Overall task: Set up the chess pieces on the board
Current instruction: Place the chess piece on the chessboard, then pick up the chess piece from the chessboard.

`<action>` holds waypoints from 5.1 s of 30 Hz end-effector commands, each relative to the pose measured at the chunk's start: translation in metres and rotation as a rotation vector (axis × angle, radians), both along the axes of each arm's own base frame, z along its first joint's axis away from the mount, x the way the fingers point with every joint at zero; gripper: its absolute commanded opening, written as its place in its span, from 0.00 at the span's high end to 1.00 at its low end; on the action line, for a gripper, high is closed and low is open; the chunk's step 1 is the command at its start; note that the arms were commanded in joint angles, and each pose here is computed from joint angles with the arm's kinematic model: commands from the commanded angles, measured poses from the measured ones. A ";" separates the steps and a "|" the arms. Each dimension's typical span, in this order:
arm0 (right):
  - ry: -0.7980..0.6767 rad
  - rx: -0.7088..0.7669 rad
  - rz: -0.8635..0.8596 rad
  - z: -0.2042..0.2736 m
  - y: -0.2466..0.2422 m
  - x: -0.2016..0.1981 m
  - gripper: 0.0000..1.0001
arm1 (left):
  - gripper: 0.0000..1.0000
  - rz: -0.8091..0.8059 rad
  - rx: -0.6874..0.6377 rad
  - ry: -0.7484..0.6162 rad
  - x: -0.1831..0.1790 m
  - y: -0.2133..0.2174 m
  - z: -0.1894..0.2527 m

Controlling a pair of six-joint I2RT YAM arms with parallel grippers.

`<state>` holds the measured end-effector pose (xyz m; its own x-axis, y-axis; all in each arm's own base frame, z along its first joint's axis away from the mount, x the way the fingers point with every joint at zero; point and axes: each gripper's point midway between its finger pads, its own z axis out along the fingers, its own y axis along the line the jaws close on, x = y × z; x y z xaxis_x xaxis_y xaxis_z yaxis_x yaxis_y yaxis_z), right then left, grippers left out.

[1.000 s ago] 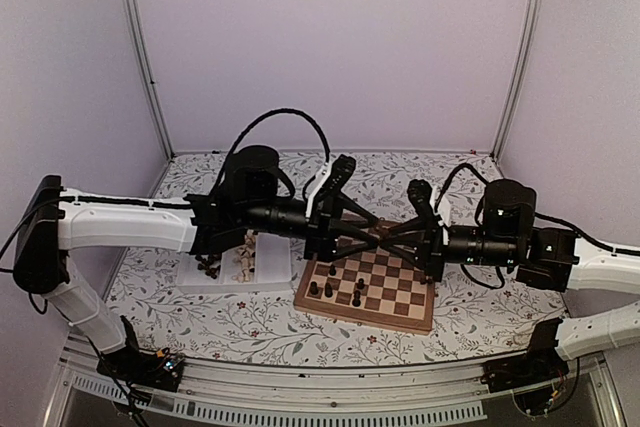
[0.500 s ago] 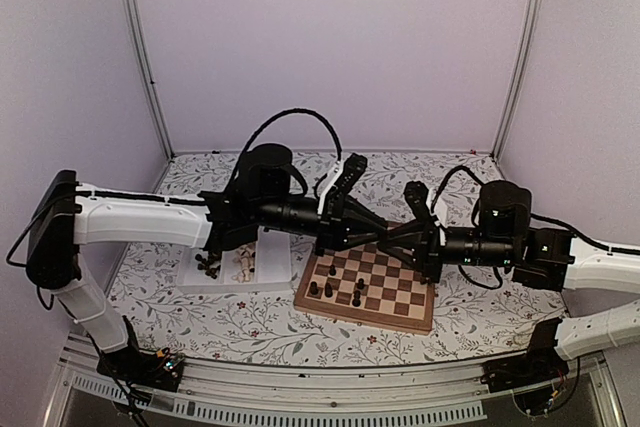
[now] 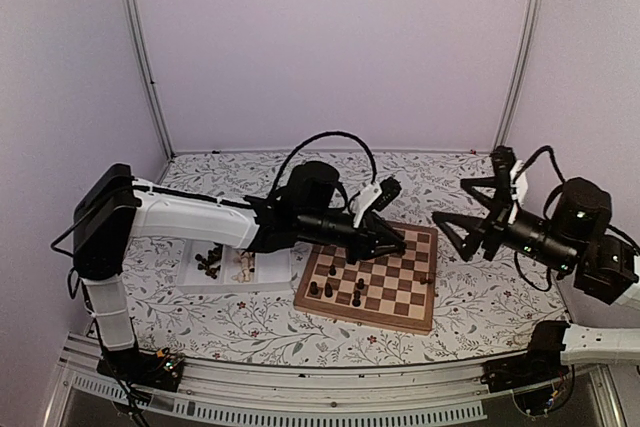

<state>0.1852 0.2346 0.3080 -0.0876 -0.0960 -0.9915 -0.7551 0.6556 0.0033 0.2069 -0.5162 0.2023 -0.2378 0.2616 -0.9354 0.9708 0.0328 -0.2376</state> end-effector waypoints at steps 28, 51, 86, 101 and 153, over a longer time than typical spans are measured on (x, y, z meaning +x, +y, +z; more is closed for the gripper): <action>0.154 -0.058 -0.389 -0.050 -0.038 0.047 0.07 | 0.96 -0.022 0.404 -0.109 -0.042 -0.045 -0.145; 0.154 -0.081 -0.364 -0.057 -0.030 0.051 0.07 | 0.97 0.015 0.457 -0.089 -0.040 -0.027 -0.147; 0.133 0.001 -0.432 -0.031 -0.049 0.063 0.07 | 0.54 0.016 0.400 -0.062 -0.008 -0.058 -0.107; 0.165 -0.024 -0.455 -0.037 -0.046 0.079 0.09 | 0.53 -0.015 0.494 -0.052 0.003 -0.073 -0.146; 0.190 -0.034 -0.448 -0.050 -0.050 0.088 0.09 | 0.81 -0.062 0.584 -0.073 0.023 -0.072 -0.182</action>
